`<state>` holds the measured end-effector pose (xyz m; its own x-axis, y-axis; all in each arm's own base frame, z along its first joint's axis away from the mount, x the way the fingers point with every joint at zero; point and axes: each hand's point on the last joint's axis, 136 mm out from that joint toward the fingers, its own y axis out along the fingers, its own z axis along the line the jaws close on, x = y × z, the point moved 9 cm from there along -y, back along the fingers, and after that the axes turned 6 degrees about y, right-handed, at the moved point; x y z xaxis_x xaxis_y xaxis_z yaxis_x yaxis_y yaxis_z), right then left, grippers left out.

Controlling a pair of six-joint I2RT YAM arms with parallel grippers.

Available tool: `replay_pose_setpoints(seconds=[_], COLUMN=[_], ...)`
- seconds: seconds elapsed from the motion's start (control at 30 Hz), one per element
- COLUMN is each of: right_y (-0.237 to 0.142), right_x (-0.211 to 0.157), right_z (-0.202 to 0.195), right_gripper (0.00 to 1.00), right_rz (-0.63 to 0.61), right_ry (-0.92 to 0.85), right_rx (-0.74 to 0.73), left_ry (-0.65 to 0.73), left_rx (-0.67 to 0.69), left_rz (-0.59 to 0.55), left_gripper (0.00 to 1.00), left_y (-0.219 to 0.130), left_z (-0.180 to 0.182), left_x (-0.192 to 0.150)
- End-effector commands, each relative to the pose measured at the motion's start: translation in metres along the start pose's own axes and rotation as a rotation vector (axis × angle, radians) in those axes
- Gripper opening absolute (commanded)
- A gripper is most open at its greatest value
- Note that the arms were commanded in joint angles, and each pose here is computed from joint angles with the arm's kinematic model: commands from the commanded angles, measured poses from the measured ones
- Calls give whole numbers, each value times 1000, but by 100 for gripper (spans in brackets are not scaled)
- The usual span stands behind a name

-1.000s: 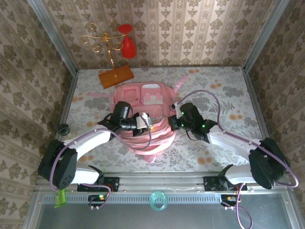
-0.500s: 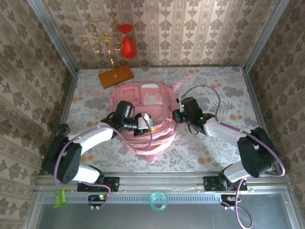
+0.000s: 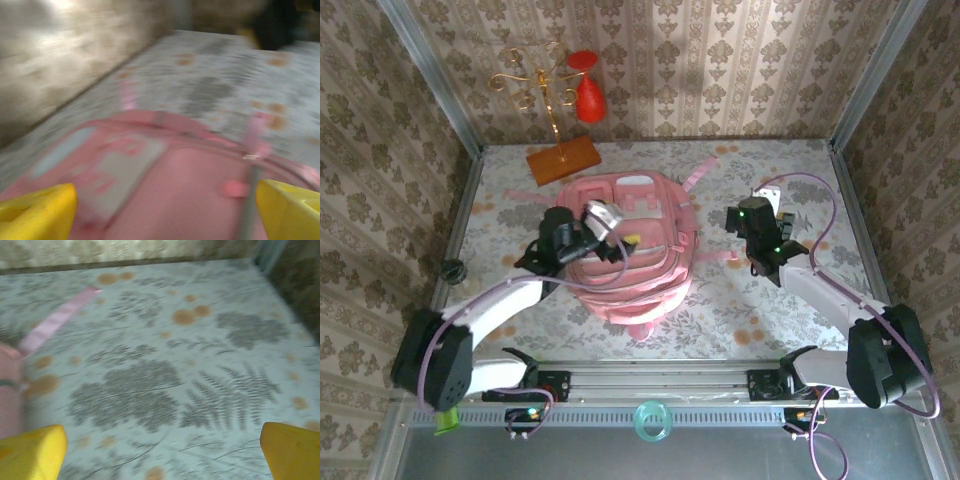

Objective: Pack the student bag

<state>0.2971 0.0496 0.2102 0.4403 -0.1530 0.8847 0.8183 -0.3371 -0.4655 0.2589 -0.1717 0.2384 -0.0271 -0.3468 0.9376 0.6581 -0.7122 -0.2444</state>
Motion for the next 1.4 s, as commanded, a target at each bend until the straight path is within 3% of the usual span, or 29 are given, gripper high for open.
replay_pose_setpoints(seconds=[0.0,0.17,0.4,0.63,0.87,1.0,1.13,1.23,1.37], right_y=[14,47,52,60,50,52,63,67,67], right_x=[-7,-36,-35,-46,-55,-66,-60,-58,-58], right_z=[-20,-33,-37,-38,-41,-42,-38,-43,-43], right_gripper=[100,100,100,100,100,100,100,100,100], right_rz=[-128,-72,-120,-174,-223,-266,-192,-168,-165], right_ry=[-83,-63,-48,10,17,20,9,37,36], right_rx=[-195,-148,-86,74,140,155,133,128,129], left_ry=[-210,-167,-248,-212,-224,-232,-209,-274,-280], left_rx=[529,815,884,846,731,722,708,740,757], left_rz=[124,315,342,318,312,237,175,255,268], left_gripper=[96,100,100,100,100,100,100,100,100], left_y=[-37,-69,-92,-86,-70,-70,-57,-56,-54], left_z=[48,80,102,103,108,104,103,113,118], left_x=[-23,-72,-114,-136,-140,-139,-163,-165,-166])
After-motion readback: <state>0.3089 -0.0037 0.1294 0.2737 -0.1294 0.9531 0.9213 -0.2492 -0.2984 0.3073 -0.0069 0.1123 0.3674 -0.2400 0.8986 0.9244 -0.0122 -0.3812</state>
